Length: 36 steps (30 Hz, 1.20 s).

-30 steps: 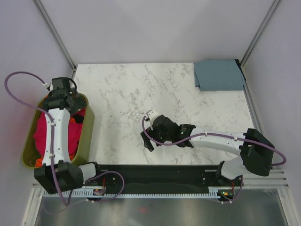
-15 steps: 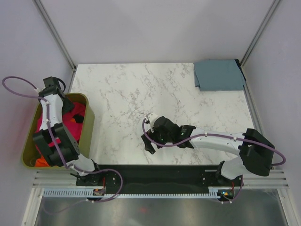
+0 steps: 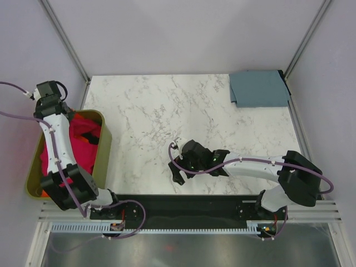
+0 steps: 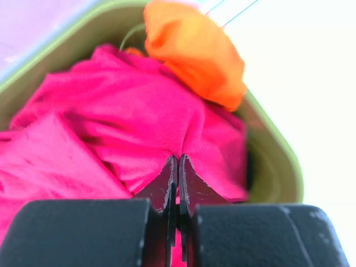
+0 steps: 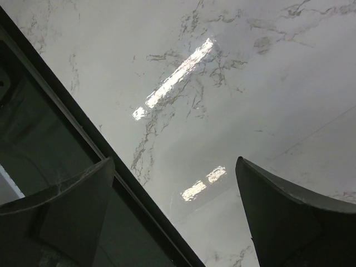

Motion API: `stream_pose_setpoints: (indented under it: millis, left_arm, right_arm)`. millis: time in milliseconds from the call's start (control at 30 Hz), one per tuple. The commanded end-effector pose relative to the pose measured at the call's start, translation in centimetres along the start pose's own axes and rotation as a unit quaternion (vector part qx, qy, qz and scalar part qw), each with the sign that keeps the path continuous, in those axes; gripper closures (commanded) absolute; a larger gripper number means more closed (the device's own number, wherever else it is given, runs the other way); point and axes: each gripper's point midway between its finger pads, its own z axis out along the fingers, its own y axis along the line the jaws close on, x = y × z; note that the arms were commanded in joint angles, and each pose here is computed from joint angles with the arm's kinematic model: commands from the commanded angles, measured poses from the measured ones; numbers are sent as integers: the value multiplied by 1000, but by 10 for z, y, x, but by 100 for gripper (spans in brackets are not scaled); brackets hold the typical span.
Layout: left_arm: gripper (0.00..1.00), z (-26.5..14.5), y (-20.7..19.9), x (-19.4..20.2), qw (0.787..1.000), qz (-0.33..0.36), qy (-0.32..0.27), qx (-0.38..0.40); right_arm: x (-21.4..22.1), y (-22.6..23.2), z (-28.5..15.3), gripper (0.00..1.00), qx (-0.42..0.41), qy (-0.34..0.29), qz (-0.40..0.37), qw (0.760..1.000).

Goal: Fold and stack the t-shirts
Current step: Grab the tshirt from the pile, then move the tshirt to the center of the board

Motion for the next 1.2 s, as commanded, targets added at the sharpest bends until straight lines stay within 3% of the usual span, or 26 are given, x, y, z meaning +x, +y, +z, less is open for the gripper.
stream_pose_setpoints:
  millis: [0, 167, 200, 267, 300, 333, 400, 433, 467, 500, 600, 633, 733, 833, 867, 900, 933, 967, 1000, 1033, 1067, 1100, 1133, 1167]
  left_arm:
    - [98, -57, -23, -43, 993, -22, -85, 74]
    - [98, -160, -108, -53, 967, 63, -181, 168]
    - [98, -199, -125, -68, 953, 58, -207, 213]
    - [98, -244, -179, -55, 922, 91, -192, 325]
    - [98, -292, -192, -74, 891, 80, -219, 390]
    - [98, -315, -226, -60, 865, 106, -208, 444]
    - [98, -404, -247, -61, 768, 127, -229, 585]
    - [98, -447, -265, -45, 706, 142, -224, 656]
    - [98, -475, -264, -45, 672, 141, -236, 688]
    - [98, -504, -255, -52, 642, 129, -255, 711]
    - [98, -541, -238, -61, 597, 93, -265, 752]
    - [98, -574, -224, -66, 537, 79, -281, 792]
    - [98, -596, -225, -57, 486, 82, -257, 831]
    - [98, -577, -237, -41, 507, 102, -222, 826]
    - [97, -536, -264, -13, 551, 130, -179, 805]
    - [95, -530, -246, -7, 562, 131, -175, 798]
    - [88, -503, -250, 3, 599, 134, -168, 771]
    - [81, -440, -264, 47, 653, 164, -116, 730]
    - [69, -408, -257, 66, 685, 175, -97, 700]
    - [39, -396, -227, 70, 708, 166, -106, 678]
    - [31, -353, -215, 69, 774, 135, -114, 607]
    - [18, -291, -201, 104, 826, 144, -81, 539]
    - [1, -271, -164, 88, 860, 87, -106, 491]
    - [0, -234, -148, 107, 885, 85, -88, 450]
  right_arm:
    - [-8, 6, 2, 2, -14, -12, 7, 1000]
    - [-35, -17, -11, 2, 60, -49, 14, 997]
    - [-40, -29, -16, 2, 91, -56, 19, 994]
    - [-66, -46, -37, 2, 118, -95, 41, 988]
    - [-78, -59, -55, 2, 146, -121, 61, 980]
    - [-90, -79, -70, 2, 167, -142, 84, 972]
    - [-110, -97, -107, 2, 188, -196, 112, 956]
    - [-117, -116, -124, 2, 208, -216, 131, 945]
    - [-122, -123, -138, 2, 217, -234, 138, 938]
    - [-125, -128, -159, 2, 226, -253, 146, 929]
    - [-123, -156, -204, 2, 285, -283, 173, 899]
    - [-121, -169, -221, 2, 315, -295, 189, 882]
    - [-115, -177, -251, 2, 341, -323, 202, 860]
    - [-110, -180, -276, 2, 365, -340, 214, 840]
    - [-106, -181, -287, 2, 380, -343, 222, 830]
    - [-104, -179, -301, 2, 385, -356, 225, 821]
    - [-101, -179, -308, 2, 392, -360, 229, 815]
    - [-94, -177, -327, 2, 404, -373, 237, 801]
    - [-90, -175, -335, 2, 407, -380, 239, 796]
    - [-86, -173, -343, 2, 409, -387, 242, 790]
    - [-82, -172, -350, 2, 411, -394, 245, 785]
    - [-74, -168, -362, 2, 408, -408, 250, 777]
    - [-71, -166, -365, 2, 405, -413, 251, 776]
    - [-66, -163, -368, 2, 397, -420, 250, 777]
